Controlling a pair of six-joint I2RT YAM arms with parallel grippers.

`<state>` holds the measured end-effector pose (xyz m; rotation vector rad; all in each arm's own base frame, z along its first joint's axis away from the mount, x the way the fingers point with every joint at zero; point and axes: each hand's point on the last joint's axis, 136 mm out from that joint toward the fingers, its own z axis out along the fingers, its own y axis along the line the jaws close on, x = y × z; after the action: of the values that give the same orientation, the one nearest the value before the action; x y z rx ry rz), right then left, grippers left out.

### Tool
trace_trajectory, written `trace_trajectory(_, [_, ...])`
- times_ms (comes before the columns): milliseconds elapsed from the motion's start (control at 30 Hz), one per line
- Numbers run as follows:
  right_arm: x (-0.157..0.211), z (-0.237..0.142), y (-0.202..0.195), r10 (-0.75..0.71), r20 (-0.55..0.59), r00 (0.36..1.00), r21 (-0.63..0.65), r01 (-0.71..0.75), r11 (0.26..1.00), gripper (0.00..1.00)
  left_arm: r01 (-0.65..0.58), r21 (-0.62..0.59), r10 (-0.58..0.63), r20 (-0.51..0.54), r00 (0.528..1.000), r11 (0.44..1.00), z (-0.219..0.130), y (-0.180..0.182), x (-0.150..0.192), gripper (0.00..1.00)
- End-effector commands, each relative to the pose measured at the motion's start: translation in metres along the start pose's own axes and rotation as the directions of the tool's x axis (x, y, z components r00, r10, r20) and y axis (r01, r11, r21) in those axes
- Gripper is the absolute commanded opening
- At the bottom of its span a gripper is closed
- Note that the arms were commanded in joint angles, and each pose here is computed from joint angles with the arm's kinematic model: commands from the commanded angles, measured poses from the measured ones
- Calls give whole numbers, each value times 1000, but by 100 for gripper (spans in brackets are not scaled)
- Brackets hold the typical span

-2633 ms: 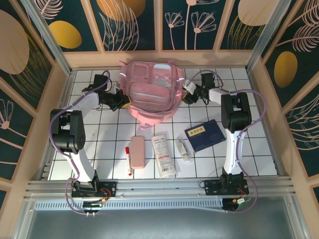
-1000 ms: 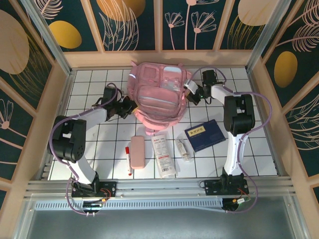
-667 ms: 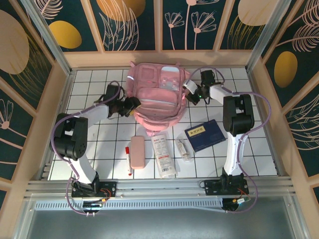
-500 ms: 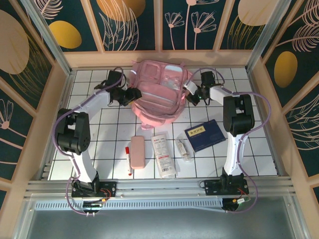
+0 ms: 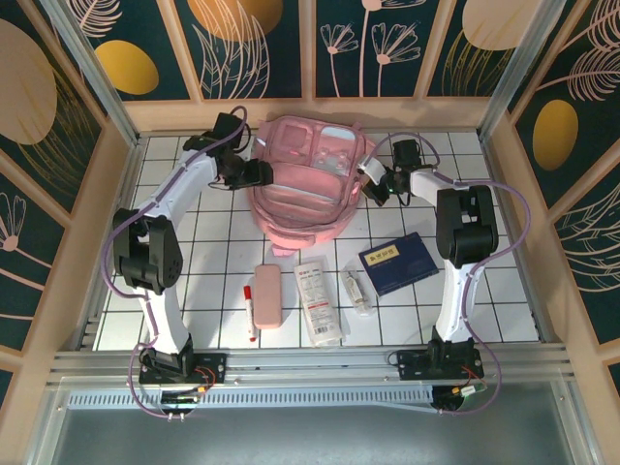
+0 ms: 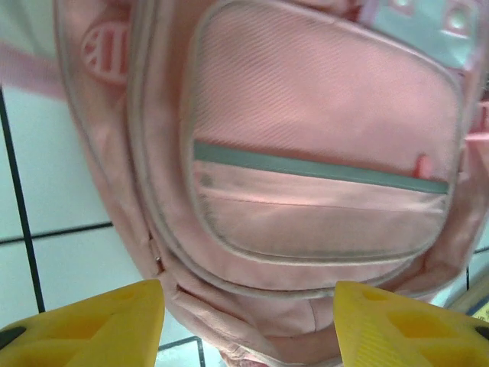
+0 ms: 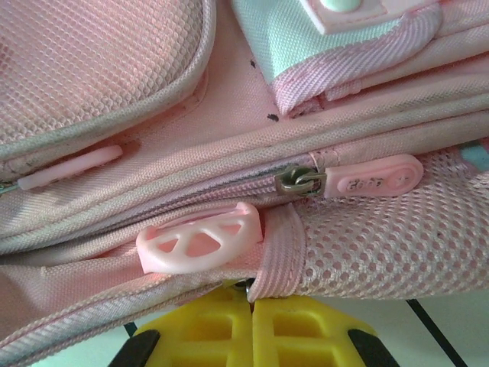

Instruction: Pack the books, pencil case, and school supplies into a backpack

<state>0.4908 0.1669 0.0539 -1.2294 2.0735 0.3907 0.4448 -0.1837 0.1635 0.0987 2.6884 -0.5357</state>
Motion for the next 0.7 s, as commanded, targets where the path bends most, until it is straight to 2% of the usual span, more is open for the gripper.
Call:
trace_trajectory(0, [-34, -17, 3, -13, 109, 994, -15, 14, 1000, 0, -302, 42, 301, 12, 953, 952, 6, -45, 2, 59])
trace_trajectory(67, [-37, -18, 6, -1, 122, 993, -29, 4, 1000, 0, -474, 22, 472, 62, 880, 881, 18, -70, -4, 58])
trace_trajectory(133, [-41, -21, 8, 14, 142, 990, -41, -9, 999, 0, -671, -9, 669, 78, 739, 741, 32, -91, -1, 58])
trace_trajectory(200, [-44, -24, 10, 29, 164, 986, -45, -22, 999, 0, -848, -16, 847, 70, 527, 529, 45, -106, 11, 59])
trace_trajectory(300, [-45, -28, 11, 42, 178, 983, -52, -33, 998, 0, -942, -27, 941, 74, 332, 334, 61, -109, 20, 59])
trace_trajectory(400, [-44, -31, 12, 37, 176, 984, -43, -30, 999, 0, -989, 1, 979, 142, 148, 150, 70, -112, 41, 60])
trace_trajectory(433, [-43, -31, 12, 37, 175, 984, -42, -30, 999, 0, -994, -6, 981, 164, 107, 109, 72, -113, 45, 61])
trace_trajectory(500, [-42, -33, 12, 36, 172, 984, -38, -30, 999, 0, -995, -51, 982, 169, 81, 90, 78, -109, 44, 65])
trace_trajectory(667, [-40, -37, 12, 30, 175, 984, -27, -25, 999, 0, -994, -105, 999, 37, -24, -20, 97, -81, 43, 66])
